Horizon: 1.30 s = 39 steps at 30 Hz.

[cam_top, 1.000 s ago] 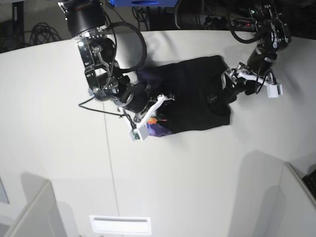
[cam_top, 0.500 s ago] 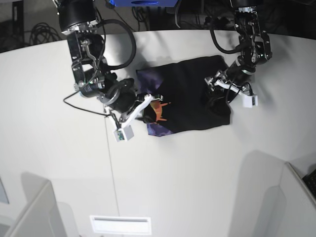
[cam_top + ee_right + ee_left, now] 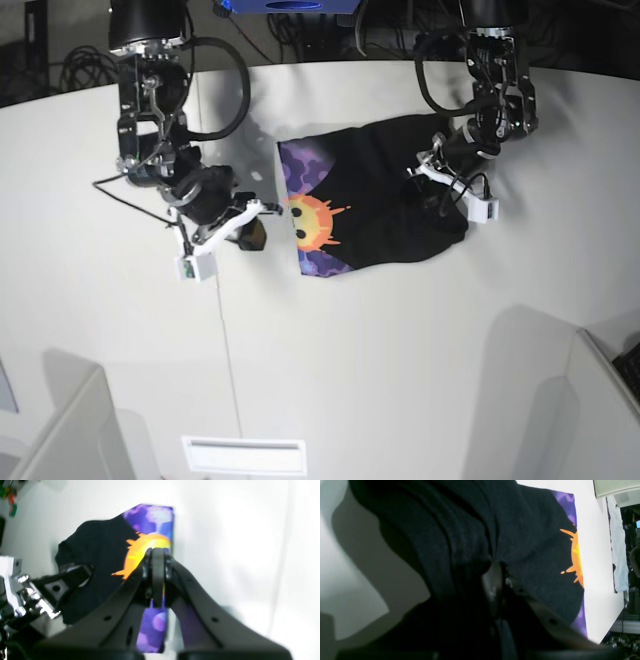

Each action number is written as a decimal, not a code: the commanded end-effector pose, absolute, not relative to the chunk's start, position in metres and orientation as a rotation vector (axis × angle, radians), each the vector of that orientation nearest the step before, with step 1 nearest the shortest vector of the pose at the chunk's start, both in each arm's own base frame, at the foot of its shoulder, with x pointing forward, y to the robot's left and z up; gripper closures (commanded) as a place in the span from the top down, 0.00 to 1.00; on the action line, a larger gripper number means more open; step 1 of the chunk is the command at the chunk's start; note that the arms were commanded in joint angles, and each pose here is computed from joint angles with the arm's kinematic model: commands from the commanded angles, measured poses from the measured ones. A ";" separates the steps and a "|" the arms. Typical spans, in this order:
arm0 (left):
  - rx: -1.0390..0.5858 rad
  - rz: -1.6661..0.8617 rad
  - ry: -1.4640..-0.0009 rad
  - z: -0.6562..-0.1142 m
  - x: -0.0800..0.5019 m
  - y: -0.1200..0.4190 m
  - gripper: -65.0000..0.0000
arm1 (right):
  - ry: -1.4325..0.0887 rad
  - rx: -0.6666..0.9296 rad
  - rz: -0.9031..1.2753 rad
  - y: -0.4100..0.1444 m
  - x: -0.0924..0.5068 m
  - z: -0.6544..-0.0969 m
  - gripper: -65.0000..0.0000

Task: Fold the T-shirt properly
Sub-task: 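Release the right gripper and grasp the shirt with the left gripper, then drag the folded shirt with the left gripper to square it on the table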

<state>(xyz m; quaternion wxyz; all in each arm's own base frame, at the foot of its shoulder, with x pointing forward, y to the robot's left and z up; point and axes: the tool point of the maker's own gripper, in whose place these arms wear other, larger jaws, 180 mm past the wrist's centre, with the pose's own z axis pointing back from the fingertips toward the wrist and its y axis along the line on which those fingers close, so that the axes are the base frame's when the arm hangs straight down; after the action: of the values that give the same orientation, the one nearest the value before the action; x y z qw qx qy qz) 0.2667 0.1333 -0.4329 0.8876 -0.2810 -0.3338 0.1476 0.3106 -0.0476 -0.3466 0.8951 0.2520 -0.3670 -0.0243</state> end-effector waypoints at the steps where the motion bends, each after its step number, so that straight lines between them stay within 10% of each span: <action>1: -0.554 0.260 -0.666 -0.435 0.267 0.135 0.00 | -0.813 0.524 -0.072 -0.056 0.318 -0.335 0.00; 20: -0.370 -0.267 -0.604 -0.410 0.318 0.116 0.00 | -0.777 0.347 -0.513 -0.199 0.262 -0.374 0.00; 39: -0.014 -1.205 -0.641 -0.414 0.323 0.022 0.00 | -0.710 0.438 -0.732 -0.220 0.201 -0.390 0.00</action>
<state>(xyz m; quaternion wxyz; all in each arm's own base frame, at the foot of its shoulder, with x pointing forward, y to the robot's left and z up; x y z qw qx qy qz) 0.3230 0.0244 -0.4173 0.7768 -0.0019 -0.2972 -0.5552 0.1971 -0.2210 -0.3980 0.8547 0.2029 -0.3230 -0.3522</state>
